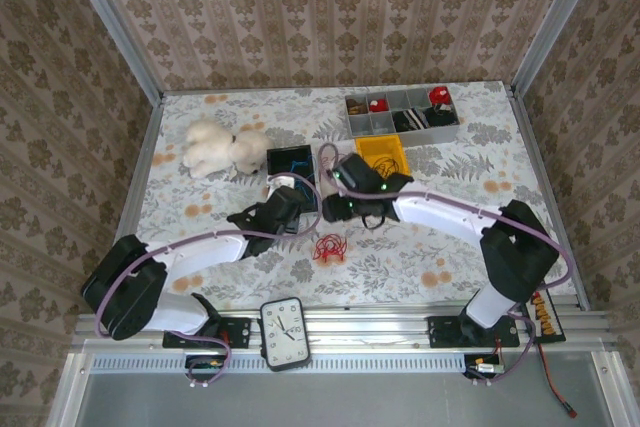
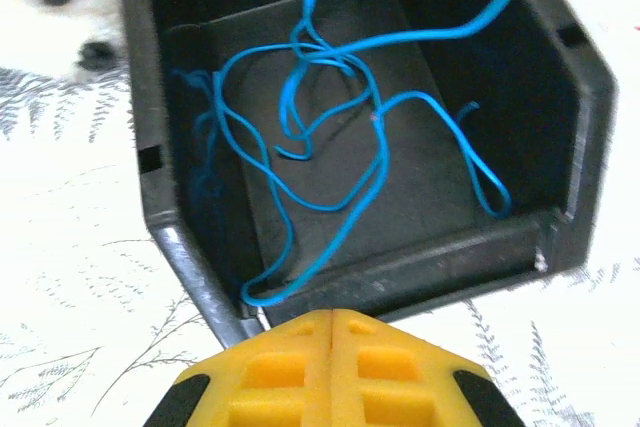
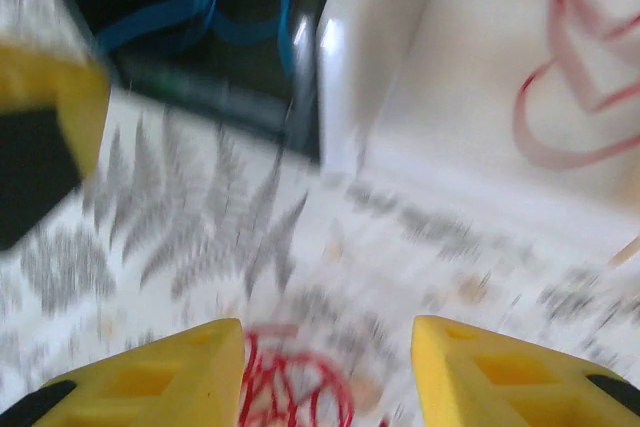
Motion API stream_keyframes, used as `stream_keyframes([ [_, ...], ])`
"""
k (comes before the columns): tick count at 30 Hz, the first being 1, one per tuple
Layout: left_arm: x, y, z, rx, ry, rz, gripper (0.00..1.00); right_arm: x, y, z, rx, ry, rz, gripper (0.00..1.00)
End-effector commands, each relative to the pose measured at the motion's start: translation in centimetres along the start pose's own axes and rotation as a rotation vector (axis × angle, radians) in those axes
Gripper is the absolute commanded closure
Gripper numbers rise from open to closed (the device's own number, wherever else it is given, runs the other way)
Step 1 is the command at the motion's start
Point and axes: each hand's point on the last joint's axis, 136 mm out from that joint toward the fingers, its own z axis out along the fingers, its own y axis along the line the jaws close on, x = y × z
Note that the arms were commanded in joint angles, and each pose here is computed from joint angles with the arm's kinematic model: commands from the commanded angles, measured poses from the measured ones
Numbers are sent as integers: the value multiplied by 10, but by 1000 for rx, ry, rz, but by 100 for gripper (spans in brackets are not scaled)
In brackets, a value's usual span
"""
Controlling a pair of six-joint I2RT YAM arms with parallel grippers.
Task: Untangle the cables
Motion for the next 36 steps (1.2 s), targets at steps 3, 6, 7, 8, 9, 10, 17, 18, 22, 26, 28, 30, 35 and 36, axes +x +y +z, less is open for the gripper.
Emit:
stream_keyframes([
  [3, -2, -49, -24, 309, -13, 176, 96, 47, -5, -1, -22, 83, -11, 53],
  [6, 4, -68, -36, 424, 7, 248, 85, 54, -7, 3, -26, 90, -2, 55],
  [7, 7, -73, -38, 455, 20, 262, 82, 56, -7, 5, -29, 97, 1, 56],
  [8, 10, -77, -40, 480, 33, 273, 79, 57, -7, 7, -30, 101, 4, 56],
  [9, 14, -83, -40, 507, 54, 287, 76, 59, -8, 10, -30, 106, 5, 56],
  [10, 18, -87, -40, 527, 78, 300, 74, 61, -8, 12, -35, 113, 7, 57],
  [17, 51, -117, -35, 639, 233, 377, 57, 68, -18, 24, -25, 139, 48, 59],
  [18, 55, -119, -32, 639, 250, 383, 57, 68, -19, 25, -23, 139, 51, 59],
  [22, 60, -118, -20, 606, 285, 388, 63, 69, -24, 26, -18, 138, 65, 60],
  [26, 62, -115, -11, 562, 289, 392, 75, 69, -25, 25, -23, 134, 69, 60],
  [28, 62, -114, -9, 555, 287, 392, 77, 71, -25, 25, -24, 138, 69, 60],
  [30, 62, -114, -8, 555, 286, 389, 82, 74, -26, 26, -22, 146, 69, 61],
  [35, 63, -116, -9, 581, 291, 374, 96, 80, -21, 32, -55, 173, 62, 61],
  [36, 64, -116, -9, 584, 292, 372, 98, 81, -21, 33, -59, 178, 62, 61],
])
